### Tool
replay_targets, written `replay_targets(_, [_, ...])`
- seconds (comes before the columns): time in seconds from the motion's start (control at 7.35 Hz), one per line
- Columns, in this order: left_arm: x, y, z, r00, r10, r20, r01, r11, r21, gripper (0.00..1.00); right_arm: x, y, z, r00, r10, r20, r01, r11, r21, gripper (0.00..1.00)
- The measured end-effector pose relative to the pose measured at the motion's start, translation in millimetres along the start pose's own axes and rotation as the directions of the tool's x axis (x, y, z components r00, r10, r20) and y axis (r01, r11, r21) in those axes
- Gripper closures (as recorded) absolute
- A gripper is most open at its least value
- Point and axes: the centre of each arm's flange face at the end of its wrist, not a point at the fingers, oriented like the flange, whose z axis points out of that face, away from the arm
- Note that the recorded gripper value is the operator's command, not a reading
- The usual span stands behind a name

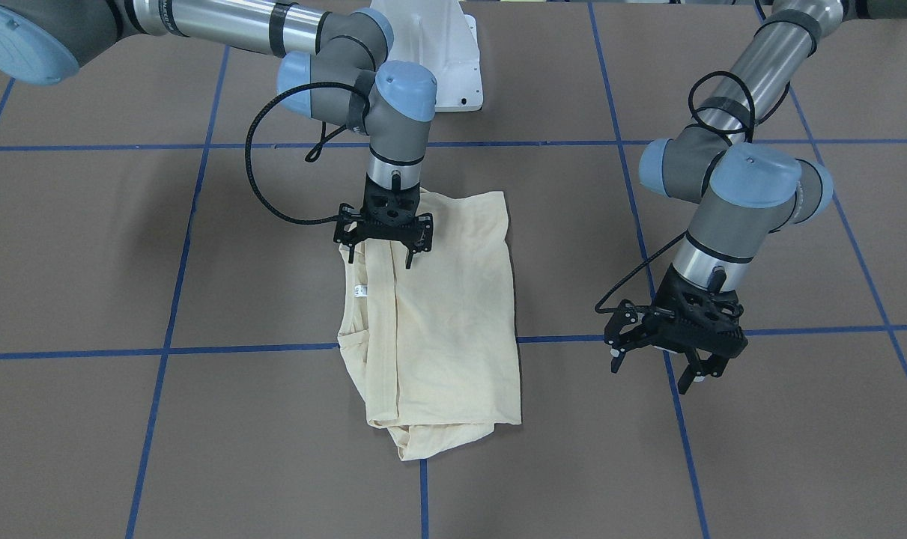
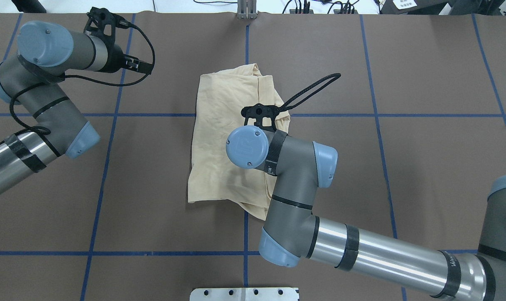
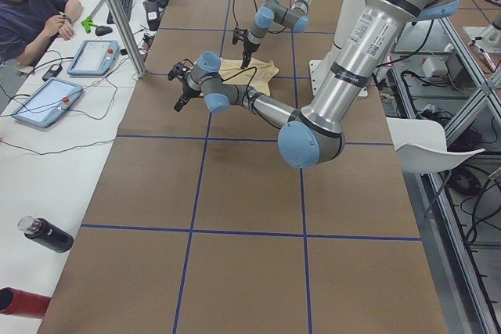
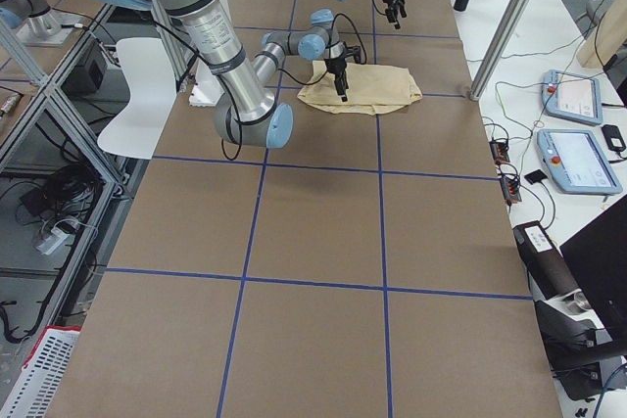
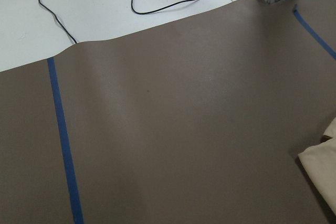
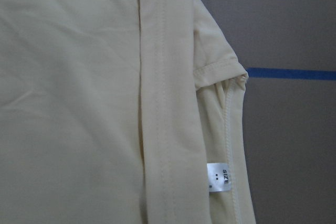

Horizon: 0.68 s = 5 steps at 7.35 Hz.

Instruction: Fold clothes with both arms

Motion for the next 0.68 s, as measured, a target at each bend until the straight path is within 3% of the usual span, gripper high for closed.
replay_targets(0.68, [-3.3, 7.6, -5.9, 1.0, 0.0, -0.008, 0.0, 1.0, -0.005, 0.0, 3.1, -1.1, 13.3, 0.996, -0.041, -0.076, 0.039, 0.999, -0.027, 0.0])
